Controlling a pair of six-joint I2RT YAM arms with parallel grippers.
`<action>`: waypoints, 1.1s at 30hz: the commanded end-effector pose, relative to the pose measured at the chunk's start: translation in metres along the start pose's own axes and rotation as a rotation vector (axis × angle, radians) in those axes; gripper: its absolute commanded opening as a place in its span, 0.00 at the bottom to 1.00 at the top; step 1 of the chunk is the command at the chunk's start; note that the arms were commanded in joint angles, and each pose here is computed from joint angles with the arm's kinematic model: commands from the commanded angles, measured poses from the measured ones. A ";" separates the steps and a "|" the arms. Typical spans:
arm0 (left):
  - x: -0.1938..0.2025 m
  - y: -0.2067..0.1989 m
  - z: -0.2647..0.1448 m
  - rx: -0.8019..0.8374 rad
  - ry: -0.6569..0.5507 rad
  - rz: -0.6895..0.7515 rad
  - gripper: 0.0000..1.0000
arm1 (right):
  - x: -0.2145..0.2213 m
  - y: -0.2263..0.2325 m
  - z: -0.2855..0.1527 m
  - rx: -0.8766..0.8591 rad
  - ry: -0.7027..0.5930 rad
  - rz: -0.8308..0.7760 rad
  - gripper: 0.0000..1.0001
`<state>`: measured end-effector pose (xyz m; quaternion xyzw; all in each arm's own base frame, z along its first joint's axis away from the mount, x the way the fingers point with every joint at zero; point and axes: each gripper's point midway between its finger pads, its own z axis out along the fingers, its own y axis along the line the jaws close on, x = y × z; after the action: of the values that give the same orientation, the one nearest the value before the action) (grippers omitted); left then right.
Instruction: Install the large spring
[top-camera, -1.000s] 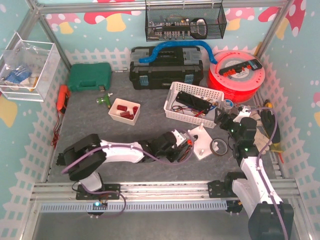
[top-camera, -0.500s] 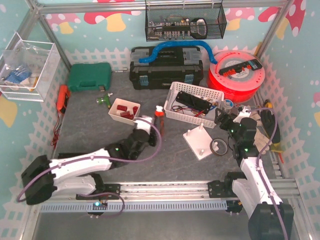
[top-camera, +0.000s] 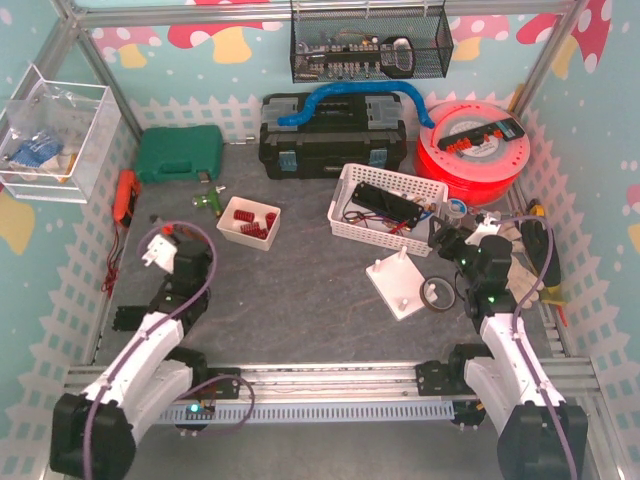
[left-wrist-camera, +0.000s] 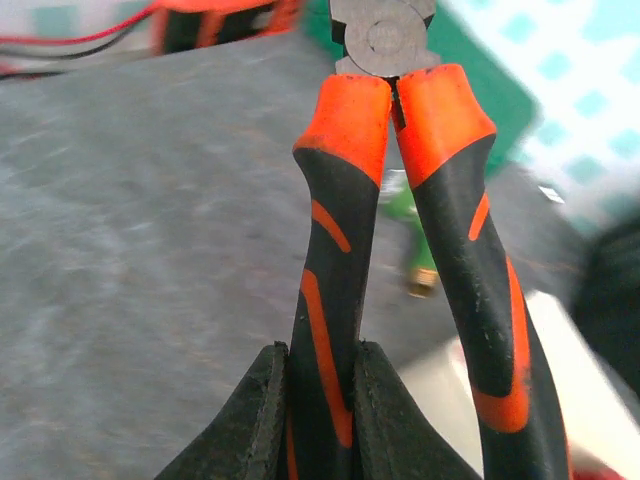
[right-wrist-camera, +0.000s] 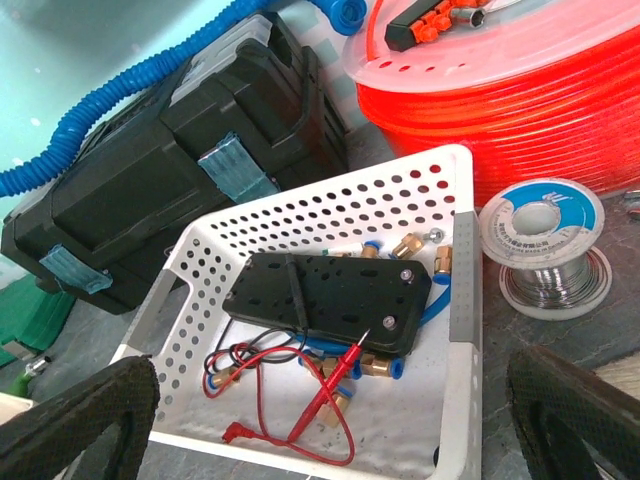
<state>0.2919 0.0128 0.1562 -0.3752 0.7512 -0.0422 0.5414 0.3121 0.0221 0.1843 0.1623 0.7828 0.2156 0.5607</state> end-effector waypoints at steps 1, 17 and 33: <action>0.010 0.045 0.021 -0.100 0.057 -0.180 0.00 | 0.006 0.003 0.003 -0.029 0.008 0.015 0.94; 0.051 0.071 0.084 -0.221 0.244 -0.209 0.00 | 0.005 -0.001 0.003 0.007 0.014 0.001 0.94; 0.073 0.087 0.105 -0.346 0.380 -0.196 0.30 | 0.001 -0.001 0.000 0.019 -0.004 -0.007 0.94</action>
<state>0.3292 0.0662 0.0209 -0.5109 0.7918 -0.0313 0.3332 0.3125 0.0231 0.1759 0.1682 0.7898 0.2125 0.5502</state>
